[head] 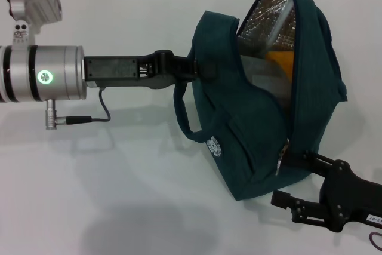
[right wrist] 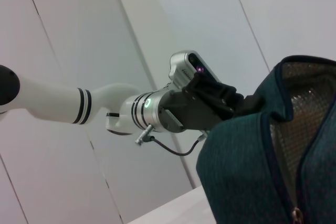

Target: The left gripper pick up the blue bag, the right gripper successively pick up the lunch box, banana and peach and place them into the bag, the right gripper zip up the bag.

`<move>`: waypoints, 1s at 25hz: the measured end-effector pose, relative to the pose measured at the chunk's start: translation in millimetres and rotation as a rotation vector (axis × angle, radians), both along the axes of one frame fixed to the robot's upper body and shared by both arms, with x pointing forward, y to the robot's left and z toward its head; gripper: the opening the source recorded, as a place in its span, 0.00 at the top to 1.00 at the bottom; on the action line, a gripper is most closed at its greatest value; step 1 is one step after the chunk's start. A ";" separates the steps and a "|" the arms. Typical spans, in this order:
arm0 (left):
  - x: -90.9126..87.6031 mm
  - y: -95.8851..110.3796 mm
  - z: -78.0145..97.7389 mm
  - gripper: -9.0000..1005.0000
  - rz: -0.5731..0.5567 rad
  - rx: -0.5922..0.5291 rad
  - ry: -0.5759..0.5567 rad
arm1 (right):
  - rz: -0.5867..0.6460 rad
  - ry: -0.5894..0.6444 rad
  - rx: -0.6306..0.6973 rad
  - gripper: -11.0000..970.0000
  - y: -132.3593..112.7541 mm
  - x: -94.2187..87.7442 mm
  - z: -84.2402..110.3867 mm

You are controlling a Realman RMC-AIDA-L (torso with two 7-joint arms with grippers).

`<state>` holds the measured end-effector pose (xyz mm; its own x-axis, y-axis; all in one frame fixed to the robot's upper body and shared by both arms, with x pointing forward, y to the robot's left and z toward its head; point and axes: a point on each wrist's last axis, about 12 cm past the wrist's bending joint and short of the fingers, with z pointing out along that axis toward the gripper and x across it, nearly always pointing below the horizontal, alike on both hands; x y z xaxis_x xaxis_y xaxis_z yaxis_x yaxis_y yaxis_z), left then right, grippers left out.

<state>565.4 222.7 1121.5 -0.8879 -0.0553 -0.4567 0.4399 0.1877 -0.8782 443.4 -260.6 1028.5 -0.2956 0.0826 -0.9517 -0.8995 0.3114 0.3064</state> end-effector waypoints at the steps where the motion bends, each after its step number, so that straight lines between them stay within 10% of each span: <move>1: 0.1 0.1 0.1 0.95 0.000 0.000 -0.001 | -0.002 0.001 0.000 0.15 -0.2 -0.3 -0.2; 25: 0.8 1.1 1.0 0.96 0.003 0.001 -0.005 | -0.033 0.011 0.018 0.15 -1.8 -3.8 -1.8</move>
<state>566.2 223.8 1122.6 -0.8856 -0.0576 -0.4609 0.4435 0.1901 -0.8759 439.6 -262.4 1026.7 -0.3032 0.1100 -0.9466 -0.8851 0.3355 0.3225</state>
